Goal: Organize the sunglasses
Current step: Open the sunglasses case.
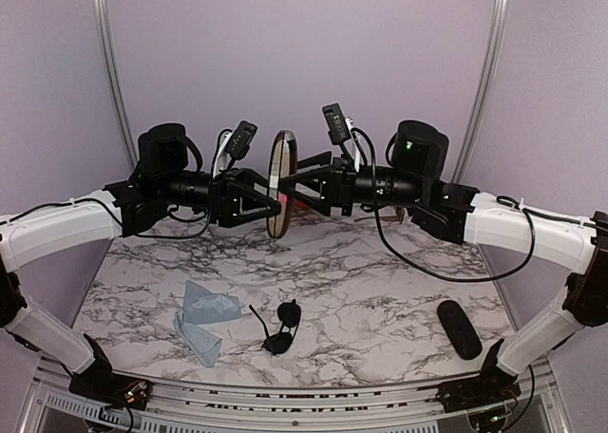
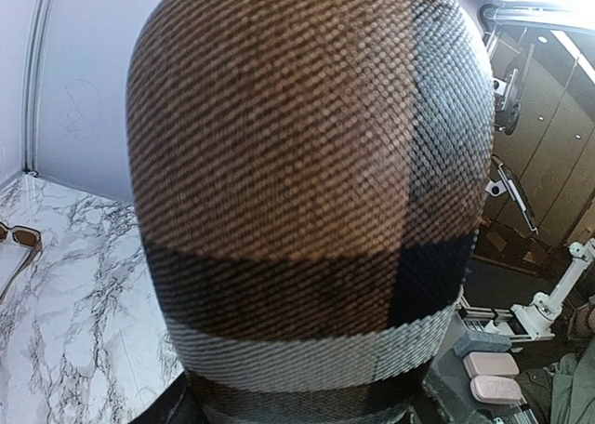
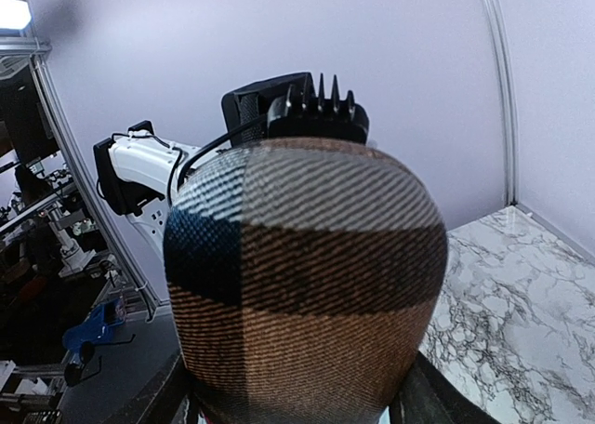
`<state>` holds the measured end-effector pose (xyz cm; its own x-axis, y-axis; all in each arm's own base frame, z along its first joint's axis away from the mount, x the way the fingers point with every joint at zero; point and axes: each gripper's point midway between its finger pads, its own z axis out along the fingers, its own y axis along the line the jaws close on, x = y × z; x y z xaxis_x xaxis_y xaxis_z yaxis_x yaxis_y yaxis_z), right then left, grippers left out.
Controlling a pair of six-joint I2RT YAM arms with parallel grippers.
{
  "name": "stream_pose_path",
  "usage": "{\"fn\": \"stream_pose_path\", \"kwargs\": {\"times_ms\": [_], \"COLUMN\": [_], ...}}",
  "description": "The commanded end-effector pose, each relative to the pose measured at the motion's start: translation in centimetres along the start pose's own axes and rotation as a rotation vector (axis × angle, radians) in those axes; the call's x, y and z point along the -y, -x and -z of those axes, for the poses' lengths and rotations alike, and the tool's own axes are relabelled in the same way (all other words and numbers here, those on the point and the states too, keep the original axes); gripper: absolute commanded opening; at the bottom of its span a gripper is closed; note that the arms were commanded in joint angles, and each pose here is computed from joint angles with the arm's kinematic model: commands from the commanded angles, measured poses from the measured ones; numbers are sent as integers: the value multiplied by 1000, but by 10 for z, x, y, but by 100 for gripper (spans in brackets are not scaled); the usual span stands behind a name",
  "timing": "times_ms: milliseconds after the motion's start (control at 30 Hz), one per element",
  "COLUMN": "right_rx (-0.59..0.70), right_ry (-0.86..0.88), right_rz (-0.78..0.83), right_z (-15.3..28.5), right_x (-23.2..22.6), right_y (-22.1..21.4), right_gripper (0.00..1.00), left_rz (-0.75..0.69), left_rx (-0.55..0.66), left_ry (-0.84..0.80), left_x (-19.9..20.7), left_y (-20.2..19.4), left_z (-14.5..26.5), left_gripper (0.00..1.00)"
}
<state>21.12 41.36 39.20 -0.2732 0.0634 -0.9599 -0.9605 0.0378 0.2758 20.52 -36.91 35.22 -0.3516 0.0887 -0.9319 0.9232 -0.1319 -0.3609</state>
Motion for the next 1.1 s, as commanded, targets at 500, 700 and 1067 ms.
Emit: {"fn": "stream_pose_path", "kwargs": {"times_ms": [500, 700, 1067], "right_rx": [-36, -34, -61], "right_ry": [284, 356, 519], "right_rz": [61, 56, 95], "right_z": [12, 18, 21], "right_x": [-22, -26, -42], "right_y": [-14, -15, -14], "right_gripper": [57, 57, 57], "left_rz": [-57, -61, -72], "left_rx": [-2, -11, -21], "left_ry": [-150, -186, -233], "left_x": [44, 53, 68], "left_y": [15, 15, 14], "left_z": [4, 4, 4], "left_gripper": [0, 0, 0]}}
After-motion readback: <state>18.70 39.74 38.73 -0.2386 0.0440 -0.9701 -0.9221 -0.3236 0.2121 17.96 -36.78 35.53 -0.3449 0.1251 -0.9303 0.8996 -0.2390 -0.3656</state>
